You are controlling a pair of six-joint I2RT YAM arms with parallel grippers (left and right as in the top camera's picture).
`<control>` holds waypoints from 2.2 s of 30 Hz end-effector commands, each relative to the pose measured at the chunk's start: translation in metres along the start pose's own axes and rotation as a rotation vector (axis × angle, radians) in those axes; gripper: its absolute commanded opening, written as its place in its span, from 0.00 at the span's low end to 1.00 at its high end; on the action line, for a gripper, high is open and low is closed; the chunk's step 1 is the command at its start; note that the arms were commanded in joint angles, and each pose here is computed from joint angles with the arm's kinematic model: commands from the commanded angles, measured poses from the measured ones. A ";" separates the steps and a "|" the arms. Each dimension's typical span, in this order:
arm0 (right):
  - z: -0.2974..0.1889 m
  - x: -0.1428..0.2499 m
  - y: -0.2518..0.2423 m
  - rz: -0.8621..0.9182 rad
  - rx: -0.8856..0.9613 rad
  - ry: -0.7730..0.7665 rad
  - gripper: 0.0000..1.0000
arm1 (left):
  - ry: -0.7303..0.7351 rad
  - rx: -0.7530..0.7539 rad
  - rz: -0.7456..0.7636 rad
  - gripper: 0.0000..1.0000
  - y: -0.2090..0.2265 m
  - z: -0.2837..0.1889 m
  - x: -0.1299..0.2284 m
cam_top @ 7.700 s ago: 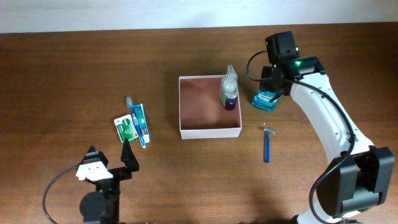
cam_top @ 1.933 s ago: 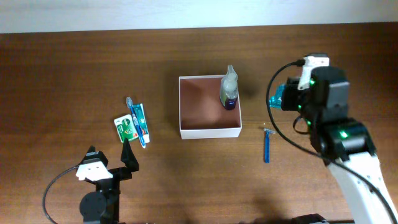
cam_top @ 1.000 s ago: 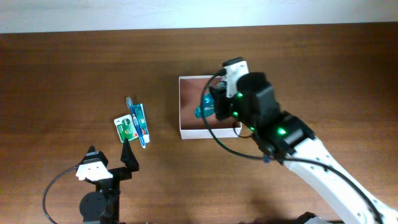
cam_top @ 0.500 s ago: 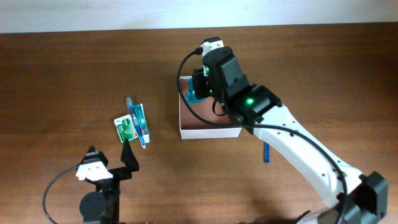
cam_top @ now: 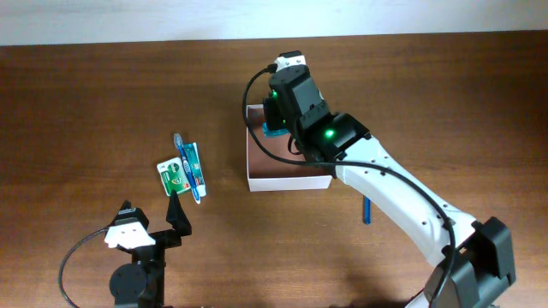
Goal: Pack container
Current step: 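Carry the Listerine bottle left and lower it into the box, then open the right gripper and move it down to the blue razor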
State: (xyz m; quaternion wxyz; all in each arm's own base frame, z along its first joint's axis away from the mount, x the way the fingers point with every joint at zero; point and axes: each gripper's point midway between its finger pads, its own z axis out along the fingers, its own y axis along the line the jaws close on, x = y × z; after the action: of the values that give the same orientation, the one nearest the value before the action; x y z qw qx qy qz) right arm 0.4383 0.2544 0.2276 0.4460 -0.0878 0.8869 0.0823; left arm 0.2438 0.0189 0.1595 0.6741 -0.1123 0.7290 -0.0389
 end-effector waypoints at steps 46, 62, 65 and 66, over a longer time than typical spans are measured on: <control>0.069 0.007 -0.025 0.103 0.073 -0.015 0.58 | -0.002 -0.006 0.020 0.99 0.002 0.001 0.002; -0.004 -0.059 -0.029 0.089 0.082 0.071 0.67 | -0.002 -0.006 0.020 0.99 0.002 0.001 0.002; -0.034 -0.062 -0.054 0.099 0.137 0.127 0.73 | -0.002 -0.006 0.020 0.99 0.002 0.001 0.002; -0.040 -0.062 -0.061 0.103 0.148 0.137 0.74 | -0.002 -0.006 0.020 0.99 0.002 0.001 0.002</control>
State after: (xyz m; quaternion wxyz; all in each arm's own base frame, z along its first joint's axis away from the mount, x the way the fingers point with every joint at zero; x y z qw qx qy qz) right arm 0.4606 0.2222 0.2627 0.3694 -0.0452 0.9274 0.0389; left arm 0.2438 0.0189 0.1595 0.6741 -0.1123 0.7290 -0.0389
